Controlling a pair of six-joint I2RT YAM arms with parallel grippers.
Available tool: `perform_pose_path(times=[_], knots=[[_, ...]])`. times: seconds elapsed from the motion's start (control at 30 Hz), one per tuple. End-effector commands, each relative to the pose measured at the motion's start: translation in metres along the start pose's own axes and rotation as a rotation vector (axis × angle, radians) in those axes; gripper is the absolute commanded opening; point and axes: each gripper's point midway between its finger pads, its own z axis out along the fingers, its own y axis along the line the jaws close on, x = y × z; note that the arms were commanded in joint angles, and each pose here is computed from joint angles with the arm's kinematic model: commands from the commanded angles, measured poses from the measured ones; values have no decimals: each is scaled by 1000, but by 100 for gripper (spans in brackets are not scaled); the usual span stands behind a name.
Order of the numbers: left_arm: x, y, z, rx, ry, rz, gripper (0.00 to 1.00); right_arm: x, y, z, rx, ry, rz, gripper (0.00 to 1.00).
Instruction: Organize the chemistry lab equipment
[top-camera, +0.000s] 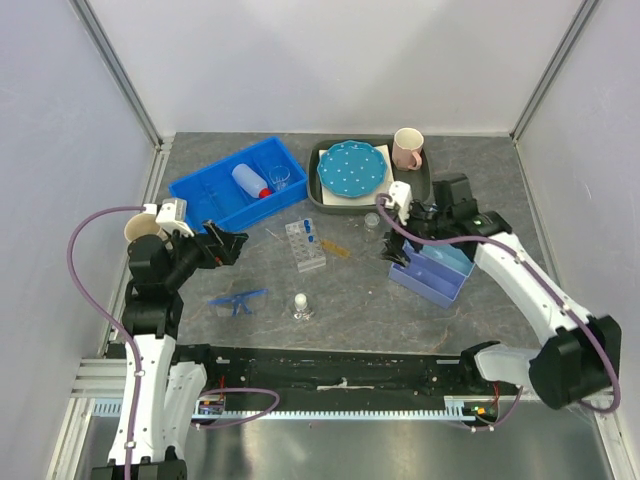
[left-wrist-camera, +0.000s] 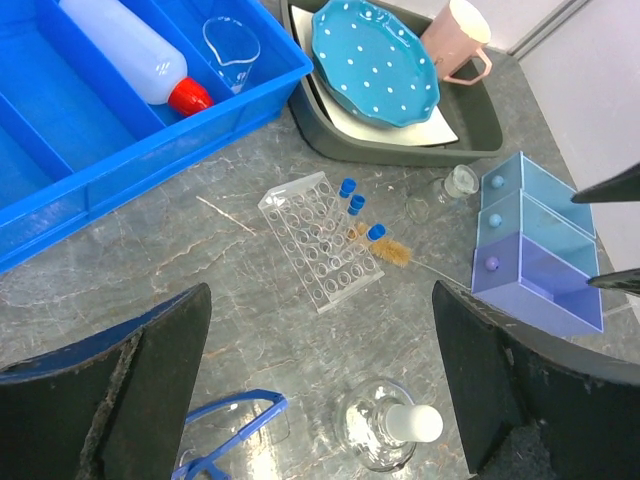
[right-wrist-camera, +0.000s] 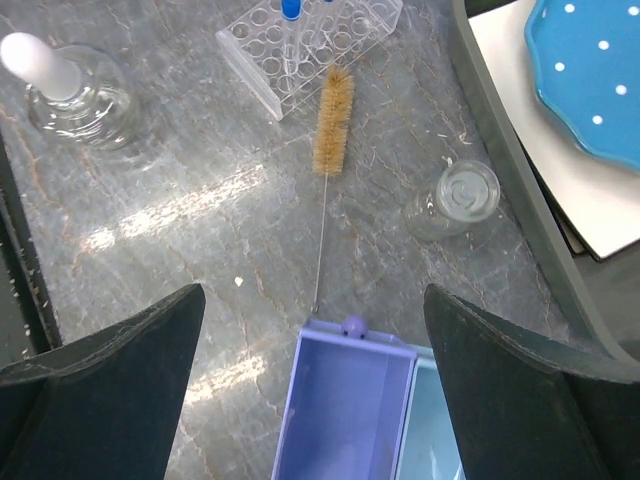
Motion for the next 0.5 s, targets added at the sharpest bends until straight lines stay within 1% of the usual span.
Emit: perform_pose_path(times=[0.0, 0.23, 0.47], knots=[[5, -4, -2, 32, 26, 44, 97, -16, -28, 19, 120, 68, -10, 98], [16, -7, -4, 54, 50, 18, 96, -2, -47, 36, 147, 144, 61, 98], [23, -8, 0, 75, 89, 0, 94, 8, -47, 37, 148, 168, 56, 98]])
